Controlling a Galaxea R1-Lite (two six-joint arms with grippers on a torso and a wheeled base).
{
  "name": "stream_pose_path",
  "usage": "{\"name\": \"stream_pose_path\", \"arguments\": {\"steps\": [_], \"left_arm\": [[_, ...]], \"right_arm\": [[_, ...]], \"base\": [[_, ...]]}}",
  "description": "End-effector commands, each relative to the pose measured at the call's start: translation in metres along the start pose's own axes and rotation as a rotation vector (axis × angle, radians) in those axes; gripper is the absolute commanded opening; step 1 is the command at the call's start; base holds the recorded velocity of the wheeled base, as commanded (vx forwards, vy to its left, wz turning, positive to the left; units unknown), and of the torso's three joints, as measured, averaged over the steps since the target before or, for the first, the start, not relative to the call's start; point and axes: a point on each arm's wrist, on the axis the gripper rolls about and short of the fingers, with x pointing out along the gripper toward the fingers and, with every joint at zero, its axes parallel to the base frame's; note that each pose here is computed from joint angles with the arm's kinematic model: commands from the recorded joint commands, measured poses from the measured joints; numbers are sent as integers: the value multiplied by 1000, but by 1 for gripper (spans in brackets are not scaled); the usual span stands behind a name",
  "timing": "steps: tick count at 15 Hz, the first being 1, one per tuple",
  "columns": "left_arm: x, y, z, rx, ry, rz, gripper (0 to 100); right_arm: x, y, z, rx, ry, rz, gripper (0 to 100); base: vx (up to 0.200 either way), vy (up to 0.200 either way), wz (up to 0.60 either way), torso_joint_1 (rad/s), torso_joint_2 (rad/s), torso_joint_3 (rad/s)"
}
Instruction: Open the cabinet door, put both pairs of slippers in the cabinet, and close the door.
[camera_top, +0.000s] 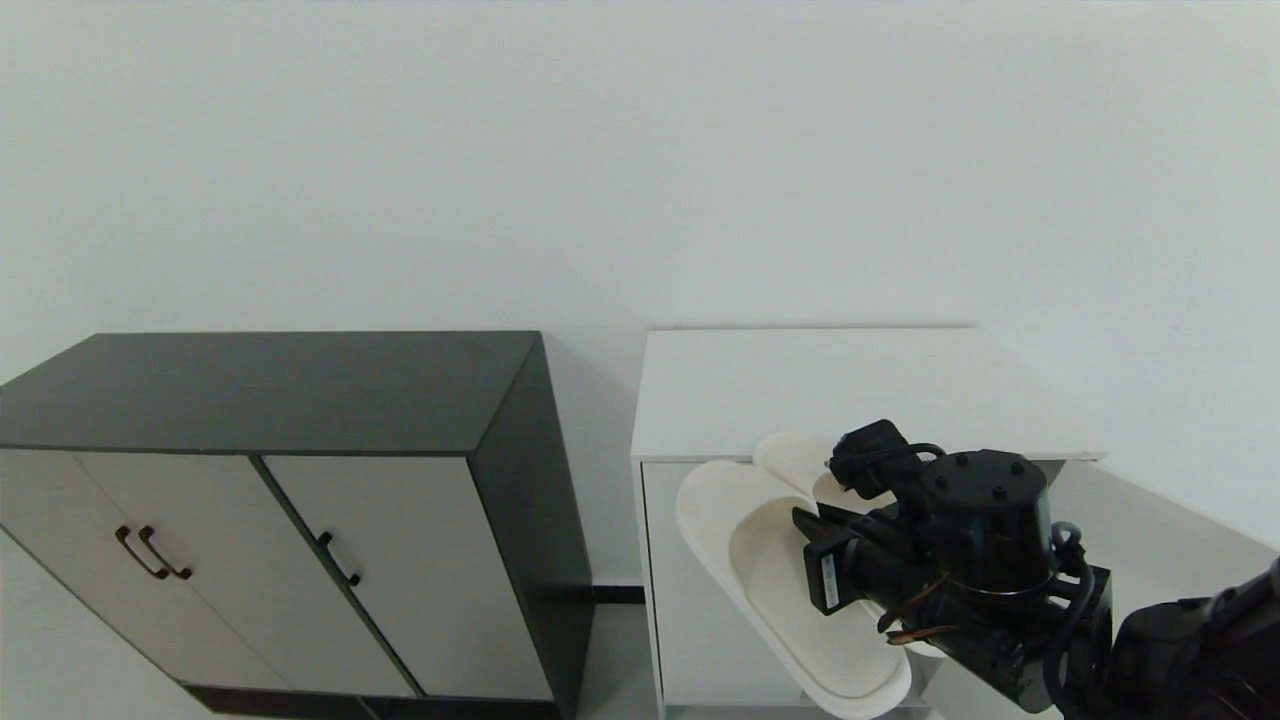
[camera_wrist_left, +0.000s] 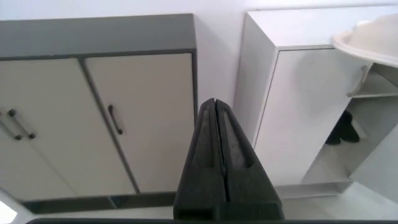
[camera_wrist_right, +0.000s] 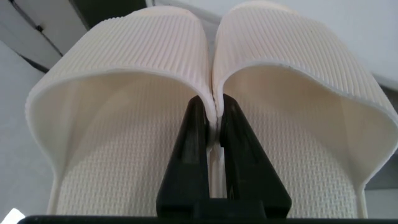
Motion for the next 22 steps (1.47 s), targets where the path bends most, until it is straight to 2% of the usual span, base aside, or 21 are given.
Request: {"name": "stream_pose_path", "arguments": {"steps": [1,3,14,20,22], "left_arm": [[0,0,0,0,0,0,0],[0,0,0,-2,0,0,0],[0,0,0,-5,0,1,0],[0,0,0,-8,0,9,0],[0,0,0,-8,0,9,0]], "right_arm": [[2,0,-2,-3,8,0,0],[3,1,-4,-2,5,-3,0],[6,0,-9,-10,-44,-46,0],[4,-1,-13,-26,-32,-64,0],[4,-1,-13,-26,-32,-64,0]], "base": [[-200,0,0,-2,2,2],[-200,0,0,2,7,2],[0,0,0,0,0,0],[0,0,0,0,0,0],[0,-200,0,2,0,2]]}}
